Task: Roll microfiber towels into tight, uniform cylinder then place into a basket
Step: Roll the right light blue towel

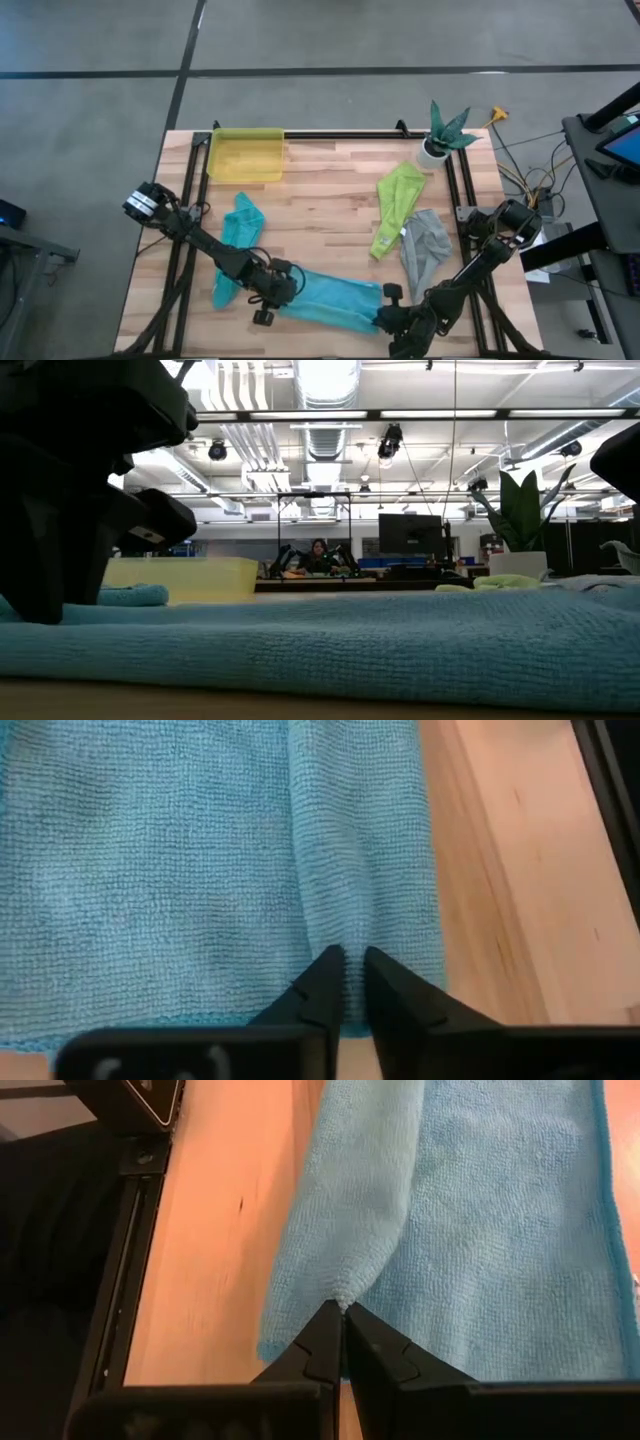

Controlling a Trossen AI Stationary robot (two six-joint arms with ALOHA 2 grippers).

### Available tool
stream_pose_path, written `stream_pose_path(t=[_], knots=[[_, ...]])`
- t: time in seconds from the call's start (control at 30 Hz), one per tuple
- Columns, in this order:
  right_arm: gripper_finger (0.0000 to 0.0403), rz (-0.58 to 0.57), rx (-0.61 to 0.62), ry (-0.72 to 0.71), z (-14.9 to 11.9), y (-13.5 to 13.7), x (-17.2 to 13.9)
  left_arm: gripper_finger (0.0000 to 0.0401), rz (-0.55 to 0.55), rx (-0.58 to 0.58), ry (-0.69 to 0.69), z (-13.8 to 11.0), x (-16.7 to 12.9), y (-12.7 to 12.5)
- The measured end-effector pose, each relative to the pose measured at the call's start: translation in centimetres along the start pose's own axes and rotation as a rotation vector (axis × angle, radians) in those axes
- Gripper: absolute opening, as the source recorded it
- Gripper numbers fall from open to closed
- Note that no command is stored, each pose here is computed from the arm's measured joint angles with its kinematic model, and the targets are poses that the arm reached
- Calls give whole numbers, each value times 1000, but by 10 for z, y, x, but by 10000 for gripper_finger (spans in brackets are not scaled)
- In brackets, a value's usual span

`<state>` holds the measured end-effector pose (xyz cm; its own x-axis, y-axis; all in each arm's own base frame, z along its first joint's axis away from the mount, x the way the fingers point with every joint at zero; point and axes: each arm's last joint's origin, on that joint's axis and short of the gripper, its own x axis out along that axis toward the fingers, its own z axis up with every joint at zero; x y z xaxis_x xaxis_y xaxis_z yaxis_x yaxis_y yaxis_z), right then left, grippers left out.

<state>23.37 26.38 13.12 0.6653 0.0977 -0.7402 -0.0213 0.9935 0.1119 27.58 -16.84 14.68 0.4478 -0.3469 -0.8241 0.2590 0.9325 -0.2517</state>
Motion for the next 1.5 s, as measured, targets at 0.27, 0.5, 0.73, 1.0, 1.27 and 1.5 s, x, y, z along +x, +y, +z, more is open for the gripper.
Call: stream_pose_path(t=[0.27, 0.5, 0.73, 1.0, 1.27, 1.5], knots=[[9, 0, 0, 0, 0, 0, 0, 1, -13, 1, -3, 2, -1, -1], [9, -2, -5, 1, 0, 0, 0, 0, -6, -17, 10, 4, -7, -2], [9, -3, -9, 2, 0, 0, 0, 0, -10, -20, 3, 6, -16, -5], [9, 1, -61, -8, 6, 4, -3, 0, -22, -15, -19, 7, -24, -8], [9, -66, -93, 8, 15, 6, -8, 0, -14, -25, 8, 1, -28, -14], [9, -71, -83, 7, 13, 6, -7, 0, 4, -39, -11, -7, -23, -12]])
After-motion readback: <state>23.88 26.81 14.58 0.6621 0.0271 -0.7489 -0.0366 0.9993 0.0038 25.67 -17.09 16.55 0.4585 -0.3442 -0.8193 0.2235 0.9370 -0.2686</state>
